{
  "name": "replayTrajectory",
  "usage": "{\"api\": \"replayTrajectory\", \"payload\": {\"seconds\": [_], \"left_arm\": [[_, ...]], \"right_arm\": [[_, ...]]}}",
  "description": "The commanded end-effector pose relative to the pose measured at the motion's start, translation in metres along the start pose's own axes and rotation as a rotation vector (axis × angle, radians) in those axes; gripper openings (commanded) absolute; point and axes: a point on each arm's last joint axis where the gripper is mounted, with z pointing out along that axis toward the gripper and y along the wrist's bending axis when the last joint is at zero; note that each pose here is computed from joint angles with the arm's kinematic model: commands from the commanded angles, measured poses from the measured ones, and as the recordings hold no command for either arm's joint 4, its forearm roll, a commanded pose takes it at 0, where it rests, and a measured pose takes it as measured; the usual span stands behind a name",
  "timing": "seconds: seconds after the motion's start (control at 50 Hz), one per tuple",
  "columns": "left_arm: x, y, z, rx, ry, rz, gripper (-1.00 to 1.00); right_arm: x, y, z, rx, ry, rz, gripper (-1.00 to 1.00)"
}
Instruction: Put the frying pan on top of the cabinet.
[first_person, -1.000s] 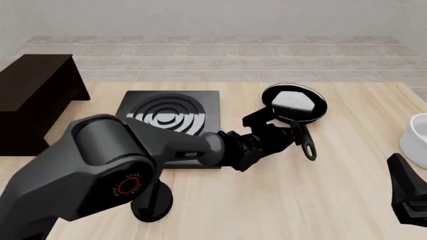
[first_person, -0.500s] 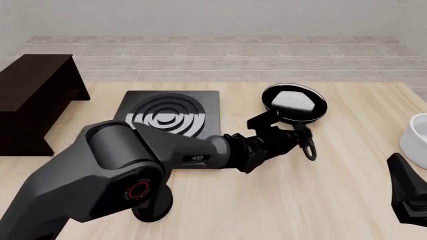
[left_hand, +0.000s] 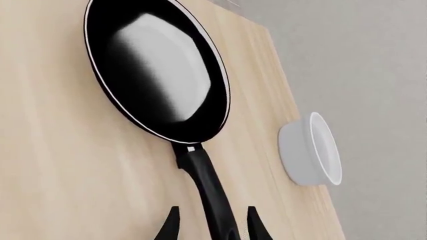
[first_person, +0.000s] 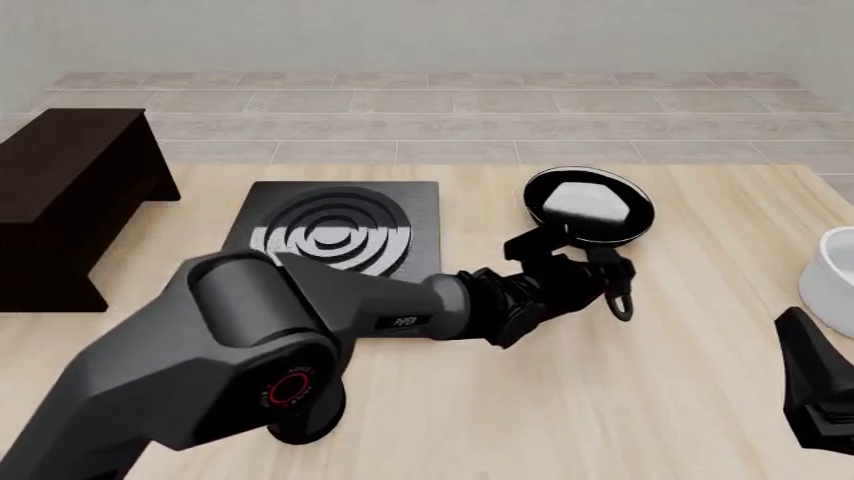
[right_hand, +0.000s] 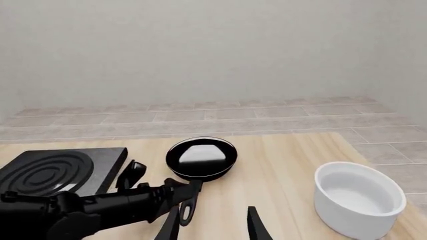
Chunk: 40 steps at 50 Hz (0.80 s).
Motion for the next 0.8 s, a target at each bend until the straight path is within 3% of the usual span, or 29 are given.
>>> {"api": "replayTrajectory", "payload": {"seconds": [0.02,0.8], "left_arm": [[0.001,0.0,0.005,0.001,0.001,-0.007,1.0],[0.001,0.004,0.02,-0.012,0.005,-0.025,1.0]], "right_arm": [[0.0,0.0,-0.001,0.003,0.0,0.002,1.0],[0.0,-0.001,0.0,0.014,-0.002,0.011,1.0]]}}
